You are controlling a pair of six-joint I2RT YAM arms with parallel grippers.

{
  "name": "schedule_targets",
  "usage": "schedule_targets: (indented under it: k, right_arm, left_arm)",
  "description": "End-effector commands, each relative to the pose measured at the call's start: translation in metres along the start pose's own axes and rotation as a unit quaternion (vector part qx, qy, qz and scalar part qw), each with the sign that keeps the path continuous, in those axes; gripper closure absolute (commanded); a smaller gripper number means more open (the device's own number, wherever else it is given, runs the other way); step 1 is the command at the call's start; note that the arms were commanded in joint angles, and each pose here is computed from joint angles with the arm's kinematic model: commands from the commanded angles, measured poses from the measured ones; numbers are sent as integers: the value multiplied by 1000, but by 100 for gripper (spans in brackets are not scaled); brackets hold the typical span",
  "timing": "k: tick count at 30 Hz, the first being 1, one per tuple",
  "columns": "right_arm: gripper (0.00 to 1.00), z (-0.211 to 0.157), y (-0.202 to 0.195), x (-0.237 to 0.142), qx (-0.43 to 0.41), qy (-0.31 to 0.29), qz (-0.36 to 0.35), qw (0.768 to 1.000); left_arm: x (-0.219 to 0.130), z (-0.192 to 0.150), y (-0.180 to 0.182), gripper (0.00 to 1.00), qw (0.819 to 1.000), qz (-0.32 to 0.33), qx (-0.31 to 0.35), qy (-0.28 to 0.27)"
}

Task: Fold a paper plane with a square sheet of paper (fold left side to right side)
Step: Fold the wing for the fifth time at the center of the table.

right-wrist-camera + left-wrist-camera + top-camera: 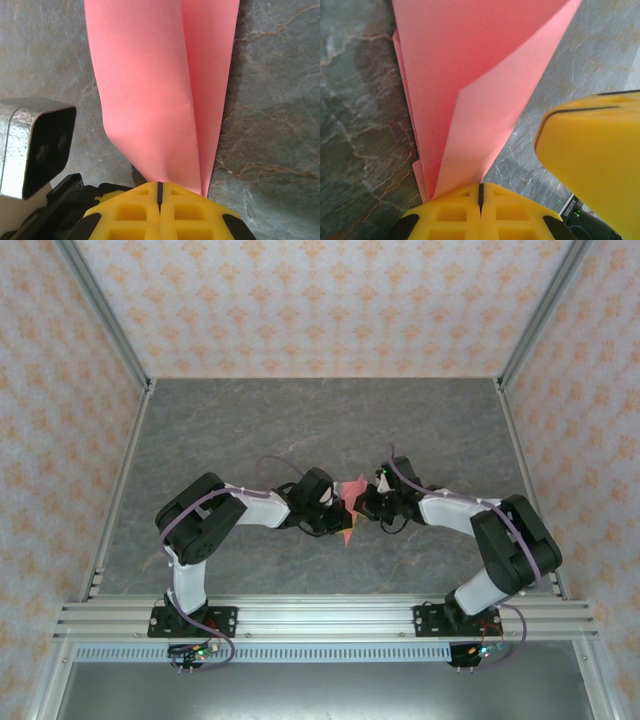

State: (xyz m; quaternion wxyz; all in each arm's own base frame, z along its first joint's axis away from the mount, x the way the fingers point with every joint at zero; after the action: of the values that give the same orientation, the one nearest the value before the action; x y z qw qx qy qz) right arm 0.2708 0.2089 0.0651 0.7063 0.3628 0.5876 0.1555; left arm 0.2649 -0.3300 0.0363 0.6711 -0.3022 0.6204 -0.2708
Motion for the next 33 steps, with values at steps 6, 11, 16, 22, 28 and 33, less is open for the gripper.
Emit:
schedule_targets:
  k: [6,11,16,22,28,33]
  right_arm:
    - [100,-1,-1,14,1,10,4,1000]
    - [100,0,-13,20,-8,10,-22,1000]
    - [100,4,-20,22,-30,4,-53,998]
    - [100,12,-24,22,-51,-2,-85,995]
    - [100,24,-24,19,-58,-16,-83,995]
    - [100,37,-23,16,-63,-25,-75,995]
  left_arm:
    - [7,-24,44,100,995,89,-29,25]
    - [7,-24,45,100,995,92,-30,25]
    - [7,-26,49,100,994,97,-33,27]
    - [7,-28,53,100,994,102,-37,30]
    - [7,-30,55,100,993,105,-38,31]
    - [8,-30,56,100,993,105,-39,32]
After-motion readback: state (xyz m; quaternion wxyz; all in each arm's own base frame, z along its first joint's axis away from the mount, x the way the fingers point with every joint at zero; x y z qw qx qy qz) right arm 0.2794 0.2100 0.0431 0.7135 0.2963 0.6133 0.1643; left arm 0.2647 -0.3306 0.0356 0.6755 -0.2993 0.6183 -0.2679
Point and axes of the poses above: each hand's point on the last joint's axis, 136 mm out from that joint toward the fingers, its own x axis out along the fingers, its own y axis along the line the jaws close on, z = x × y, the point moved 3 cm from there along -x, back along the fingers, and after that the axes turned 3 degrees about x, right-handed, at the moved point
